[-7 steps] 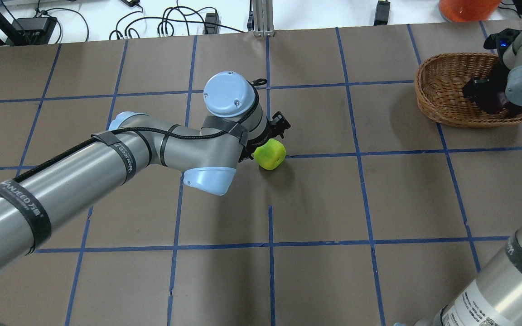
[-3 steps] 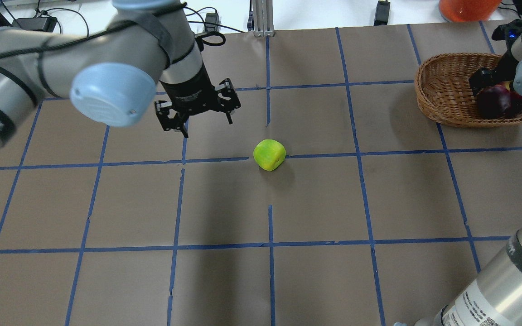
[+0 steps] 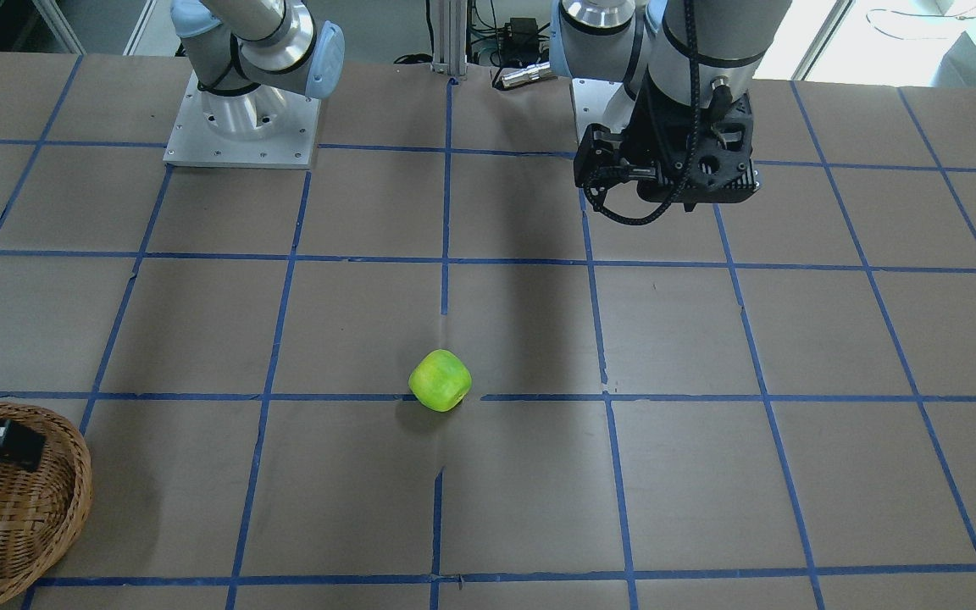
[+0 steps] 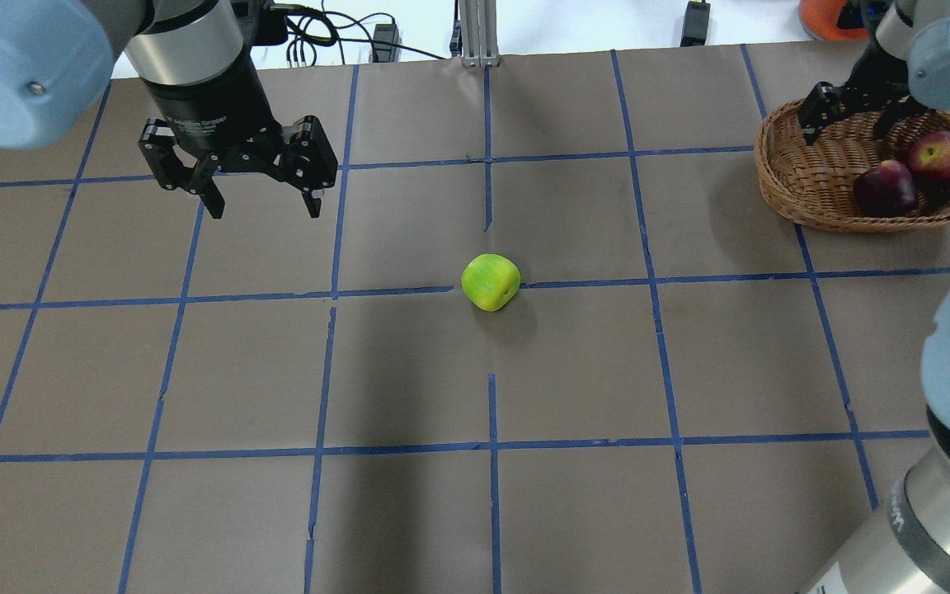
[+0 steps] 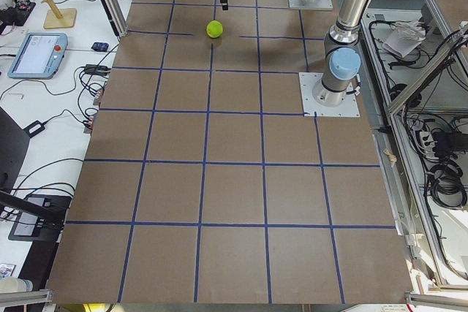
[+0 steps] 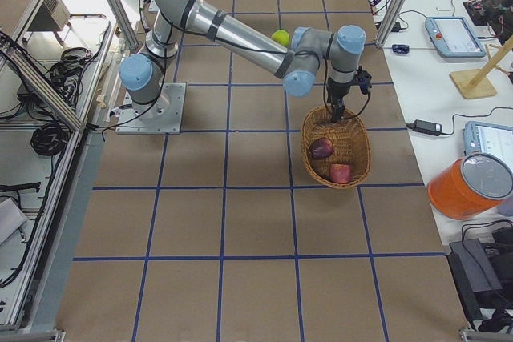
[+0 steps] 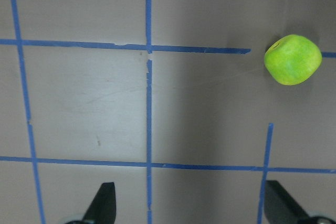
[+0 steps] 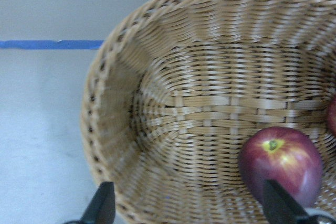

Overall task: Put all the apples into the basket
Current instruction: 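Lower the right gripper onto the green apple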

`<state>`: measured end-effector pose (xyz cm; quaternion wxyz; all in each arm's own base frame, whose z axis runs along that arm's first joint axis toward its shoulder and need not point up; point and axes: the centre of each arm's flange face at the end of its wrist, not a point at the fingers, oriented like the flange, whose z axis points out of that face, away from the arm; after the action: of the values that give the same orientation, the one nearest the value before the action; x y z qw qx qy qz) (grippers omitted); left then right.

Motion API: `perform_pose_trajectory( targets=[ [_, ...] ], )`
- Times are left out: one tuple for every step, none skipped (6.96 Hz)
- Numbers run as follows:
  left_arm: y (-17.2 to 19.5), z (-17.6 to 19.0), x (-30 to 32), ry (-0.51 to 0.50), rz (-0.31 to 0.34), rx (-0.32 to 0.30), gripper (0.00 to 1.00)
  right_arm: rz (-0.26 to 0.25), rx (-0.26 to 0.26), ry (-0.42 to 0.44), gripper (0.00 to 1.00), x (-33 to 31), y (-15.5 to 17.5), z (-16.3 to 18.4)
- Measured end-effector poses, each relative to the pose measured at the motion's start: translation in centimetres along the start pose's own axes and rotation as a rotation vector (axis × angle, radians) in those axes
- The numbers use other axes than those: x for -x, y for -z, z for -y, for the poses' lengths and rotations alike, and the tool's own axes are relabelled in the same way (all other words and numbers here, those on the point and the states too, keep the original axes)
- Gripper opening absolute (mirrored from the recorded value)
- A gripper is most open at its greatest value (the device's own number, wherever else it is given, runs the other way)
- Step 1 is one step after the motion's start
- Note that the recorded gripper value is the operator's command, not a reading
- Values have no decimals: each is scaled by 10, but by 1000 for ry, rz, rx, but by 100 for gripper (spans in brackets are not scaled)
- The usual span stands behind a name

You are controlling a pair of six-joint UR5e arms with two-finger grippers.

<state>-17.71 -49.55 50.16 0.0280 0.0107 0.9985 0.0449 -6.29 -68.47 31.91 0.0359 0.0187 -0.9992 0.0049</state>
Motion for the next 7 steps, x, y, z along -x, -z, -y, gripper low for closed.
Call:
perform_pose_trajectory(
  targets=[
    [3,2,8,2,3,-22,100,15,41,77,100,68,13,-5],
    [8,0,15,15,2,-46,100,23,60,169,100,136,24,-13],
    [11,-8,20,35,2,-62,100,27,65,265,100,201,33,-25],
    [13,-15,25,64,-1,-92,100,30,74,365,100,267,36,-42],
    [14,-16,30,87,-5,-132,100,33,86,442,100,317,32,-59],
    [12,-18,36,102,-4,-162,100,50,108,493,100,350,22,-75],
    [12,-19,44,114,8,-184,100,71,134,522,100,368,6,-90]
  ],
)
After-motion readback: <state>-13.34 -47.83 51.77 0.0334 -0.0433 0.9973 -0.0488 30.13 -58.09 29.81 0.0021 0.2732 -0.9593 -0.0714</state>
